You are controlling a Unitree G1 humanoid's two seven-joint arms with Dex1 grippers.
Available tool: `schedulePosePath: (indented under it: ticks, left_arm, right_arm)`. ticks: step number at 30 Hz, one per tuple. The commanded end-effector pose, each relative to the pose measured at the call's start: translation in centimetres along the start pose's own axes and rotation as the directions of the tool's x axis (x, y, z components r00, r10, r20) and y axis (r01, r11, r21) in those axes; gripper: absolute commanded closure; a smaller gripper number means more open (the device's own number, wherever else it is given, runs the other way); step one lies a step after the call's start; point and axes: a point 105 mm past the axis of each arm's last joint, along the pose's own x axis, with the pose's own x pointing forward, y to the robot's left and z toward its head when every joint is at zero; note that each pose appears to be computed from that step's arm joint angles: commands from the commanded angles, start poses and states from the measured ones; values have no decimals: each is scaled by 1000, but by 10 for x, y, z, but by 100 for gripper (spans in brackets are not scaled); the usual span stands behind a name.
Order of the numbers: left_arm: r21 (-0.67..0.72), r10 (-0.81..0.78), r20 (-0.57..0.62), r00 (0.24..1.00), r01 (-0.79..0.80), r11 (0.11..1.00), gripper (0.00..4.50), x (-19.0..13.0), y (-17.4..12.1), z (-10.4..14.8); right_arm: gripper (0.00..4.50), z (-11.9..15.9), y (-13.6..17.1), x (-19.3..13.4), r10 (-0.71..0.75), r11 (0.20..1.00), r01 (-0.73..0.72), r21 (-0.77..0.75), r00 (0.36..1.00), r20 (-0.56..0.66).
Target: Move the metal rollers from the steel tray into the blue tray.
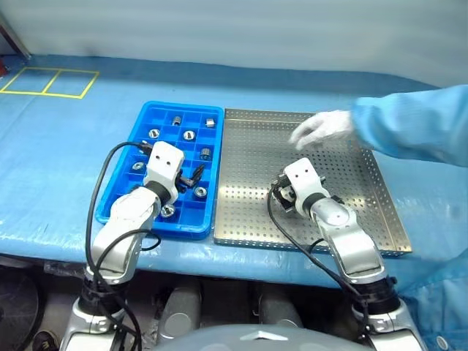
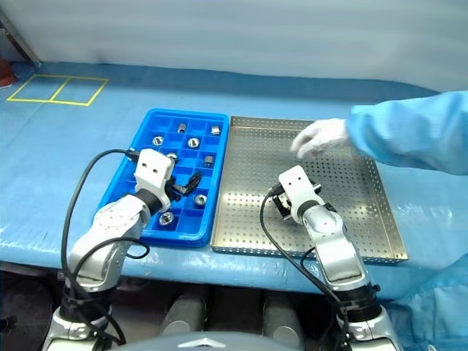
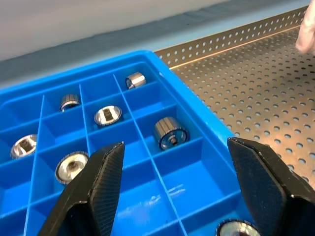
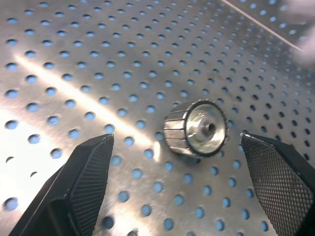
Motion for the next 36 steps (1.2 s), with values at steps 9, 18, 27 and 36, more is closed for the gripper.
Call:
schedulePosePath:
  ticks: [9,18,27,36]
  left_arm:
    - [-24,-270,100,958,274,961,86,16,-46,16]
    - [-27,-252,89,964,255,967,86,14,-43,13]
    - [-40,-189,74,979,193,980,86,9,-33,7]
    - [-46,-175,63,983,178,983,86,7,-30,4]
  right_arm:
    - [15,17,-29,11,-150,969,128,211,985,91]
    - [15,14,-29,37,-137,947,108,303,987,78]
    - [137,13,-27,48,-130,943,105,316,990,60]
    - [265,27,-28,43,-133,950,95,297,985,109]
